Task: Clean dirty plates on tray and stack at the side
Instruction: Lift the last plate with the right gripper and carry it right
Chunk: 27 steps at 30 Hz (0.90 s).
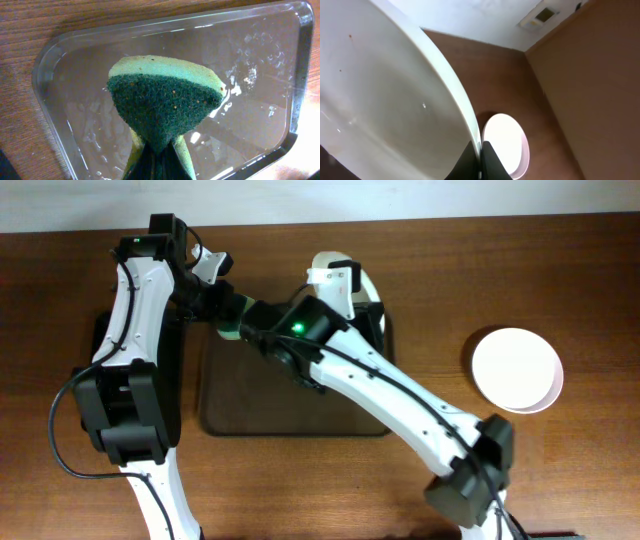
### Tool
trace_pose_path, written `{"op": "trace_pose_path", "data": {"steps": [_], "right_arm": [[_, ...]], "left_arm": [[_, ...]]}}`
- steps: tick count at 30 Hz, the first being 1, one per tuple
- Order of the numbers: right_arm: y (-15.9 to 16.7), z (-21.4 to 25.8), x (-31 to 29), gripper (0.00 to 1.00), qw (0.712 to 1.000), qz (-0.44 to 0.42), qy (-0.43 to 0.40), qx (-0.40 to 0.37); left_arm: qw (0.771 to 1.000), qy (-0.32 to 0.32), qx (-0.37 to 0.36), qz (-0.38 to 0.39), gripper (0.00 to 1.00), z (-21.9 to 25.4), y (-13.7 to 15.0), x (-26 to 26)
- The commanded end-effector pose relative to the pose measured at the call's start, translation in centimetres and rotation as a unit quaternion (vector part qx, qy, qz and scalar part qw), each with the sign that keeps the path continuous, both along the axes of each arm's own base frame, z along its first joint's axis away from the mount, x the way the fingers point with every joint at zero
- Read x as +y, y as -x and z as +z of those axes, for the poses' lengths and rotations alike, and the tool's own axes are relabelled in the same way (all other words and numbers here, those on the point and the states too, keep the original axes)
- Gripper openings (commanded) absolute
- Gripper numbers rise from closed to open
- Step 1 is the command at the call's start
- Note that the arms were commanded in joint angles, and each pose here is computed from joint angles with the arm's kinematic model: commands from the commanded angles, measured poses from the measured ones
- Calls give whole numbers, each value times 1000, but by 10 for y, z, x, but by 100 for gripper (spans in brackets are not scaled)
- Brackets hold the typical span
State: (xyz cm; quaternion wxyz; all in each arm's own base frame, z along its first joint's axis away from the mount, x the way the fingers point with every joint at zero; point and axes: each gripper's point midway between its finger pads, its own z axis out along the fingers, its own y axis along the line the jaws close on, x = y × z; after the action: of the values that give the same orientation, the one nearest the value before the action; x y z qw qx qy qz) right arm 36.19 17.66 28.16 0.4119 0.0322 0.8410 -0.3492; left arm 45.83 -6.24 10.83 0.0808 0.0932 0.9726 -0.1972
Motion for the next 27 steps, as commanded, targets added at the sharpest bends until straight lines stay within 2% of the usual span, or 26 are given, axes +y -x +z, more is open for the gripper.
{"op": "trace_pose_path", "data": {"steps": [1, 7, 27], "right_arm": [[8, 50, -15, 4, 997, -4, -26, -74], [14, 58, -19, 4, 994, -9, -61, -88], [17, 53, -18, 4, 995, -6, -67, -68]], "left_arm": [[1000, -12, -6, 4, 0, 1, -4, 3], [1000, -12, -6, 4, 0, 1, -5, 3], [1000, -13, -5, 5, 1, 1, -4, 3]]}}
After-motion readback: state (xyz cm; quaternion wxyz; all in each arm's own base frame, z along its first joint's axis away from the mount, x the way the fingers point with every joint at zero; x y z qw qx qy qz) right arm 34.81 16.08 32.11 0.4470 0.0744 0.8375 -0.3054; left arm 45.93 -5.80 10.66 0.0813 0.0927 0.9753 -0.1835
